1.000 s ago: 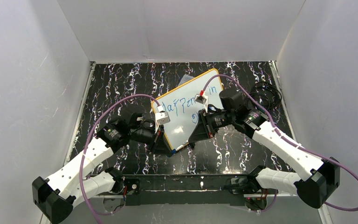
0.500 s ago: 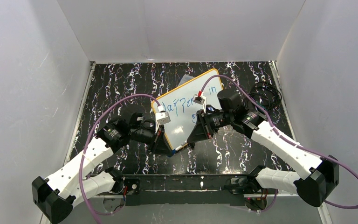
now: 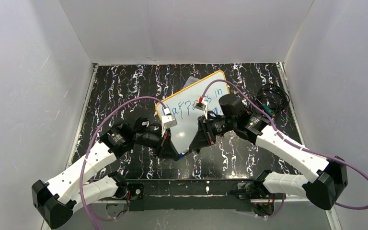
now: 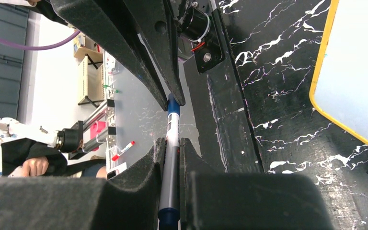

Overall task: Write a sentence on the whiteboard
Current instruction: Close the whiteboard marker at the center of the board.

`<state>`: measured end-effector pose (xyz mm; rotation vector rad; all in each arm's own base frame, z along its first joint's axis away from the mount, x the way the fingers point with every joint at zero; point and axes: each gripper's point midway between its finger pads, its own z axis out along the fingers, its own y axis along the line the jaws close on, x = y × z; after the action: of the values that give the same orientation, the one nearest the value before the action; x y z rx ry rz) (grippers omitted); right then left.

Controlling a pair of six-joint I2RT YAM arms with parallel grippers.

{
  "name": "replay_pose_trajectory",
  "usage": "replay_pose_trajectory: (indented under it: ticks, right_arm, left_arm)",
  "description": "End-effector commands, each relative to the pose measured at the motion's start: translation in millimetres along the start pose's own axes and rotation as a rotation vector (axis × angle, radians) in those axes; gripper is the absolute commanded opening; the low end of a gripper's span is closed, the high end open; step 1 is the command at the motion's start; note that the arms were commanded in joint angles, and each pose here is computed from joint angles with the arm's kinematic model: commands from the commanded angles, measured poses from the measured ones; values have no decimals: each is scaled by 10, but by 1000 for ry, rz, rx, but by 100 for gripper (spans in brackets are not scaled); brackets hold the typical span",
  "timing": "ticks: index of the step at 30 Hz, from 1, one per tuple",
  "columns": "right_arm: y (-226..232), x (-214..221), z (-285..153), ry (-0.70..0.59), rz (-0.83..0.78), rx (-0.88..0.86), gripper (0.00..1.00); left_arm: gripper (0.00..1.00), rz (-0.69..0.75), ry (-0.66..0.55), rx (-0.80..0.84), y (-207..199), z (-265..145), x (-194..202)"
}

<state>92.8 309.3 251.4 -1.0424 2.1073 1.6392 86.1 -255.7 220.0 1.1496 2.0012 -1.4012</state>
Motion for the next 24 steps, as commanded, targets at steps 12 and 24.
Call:
replay_pose_trajectory:
  ticks: [12, 24]
  right_arm:
    - [92, 265, 192, 52, 21, -66, 1]
    - [-858, 661, 72, 2, 101, 389, 1]
  left_arm:
    - [0, 206, -243, -22, -67, 6, -700]
    - [58, 97, -101, -269, 390, -78, -307]
